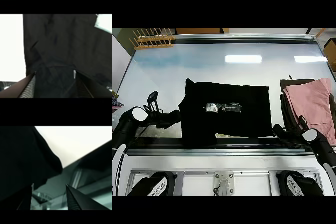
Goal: Fold the clothes and pants, and hang the long-sleeved shirts on hangers.
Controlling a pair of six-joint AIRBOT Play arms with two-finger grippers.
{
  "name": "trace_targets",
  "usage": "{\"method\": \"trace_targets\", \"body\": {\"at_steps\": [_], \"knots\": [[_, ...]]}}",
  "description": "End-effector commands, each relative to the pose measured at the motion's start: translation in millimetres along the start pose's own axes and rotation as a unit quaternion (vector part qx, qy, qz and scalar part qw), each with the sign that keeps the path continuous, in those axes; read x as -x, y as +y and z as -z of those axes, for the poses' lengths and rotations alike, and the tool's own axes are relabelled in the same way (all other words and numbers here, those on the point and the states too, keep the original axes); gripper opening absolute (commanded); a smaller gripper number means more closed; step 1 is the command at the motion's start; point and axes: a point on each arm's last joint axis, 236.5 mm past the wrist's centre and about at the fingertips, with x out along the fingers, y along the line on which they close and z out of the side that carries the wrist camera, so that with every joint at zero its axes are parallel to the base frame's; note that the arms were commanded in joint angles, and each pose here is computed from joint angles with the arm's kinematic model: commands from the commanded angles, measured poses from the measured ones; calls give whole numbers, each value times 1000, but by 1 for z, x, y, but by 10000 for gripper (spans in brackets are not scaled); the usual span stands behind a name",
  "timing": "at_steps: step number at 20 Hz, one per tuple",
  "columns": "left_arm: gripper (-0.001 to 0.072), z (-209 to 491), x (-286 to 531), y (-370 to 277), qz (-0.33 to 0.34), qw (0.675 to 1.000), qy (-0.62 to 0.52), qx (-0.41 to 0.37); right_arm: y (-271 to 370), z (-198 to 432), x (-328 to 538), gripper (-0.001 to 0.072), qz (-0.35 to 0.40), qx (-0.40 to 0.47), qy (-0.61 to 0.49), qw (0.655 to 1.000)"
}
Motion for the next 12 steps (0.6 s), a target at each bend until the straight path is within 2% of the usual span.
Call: {"method": "trace_targets", "body": {"at_steps": [1, 10, 11, 12], "knots": [[497, 5, 1, 0, 6, 1000, -4, 5, 14, -9, -13, 437, -29, 7, -42, 999], [497, 5, 1, 0, 5, 1000, -4, 4, 13, 0, -29, 426, -16, 36, -27, 999], [497, 7, 1, 0, 5, 1000, 0, 4, 13, -1, -29, 290, -16, 36, -28, 999], [497, 13, 1, 1, 3, 1000, 13, 2, 13, 0, -29, 83, -16, 36, -27, 999]]}}
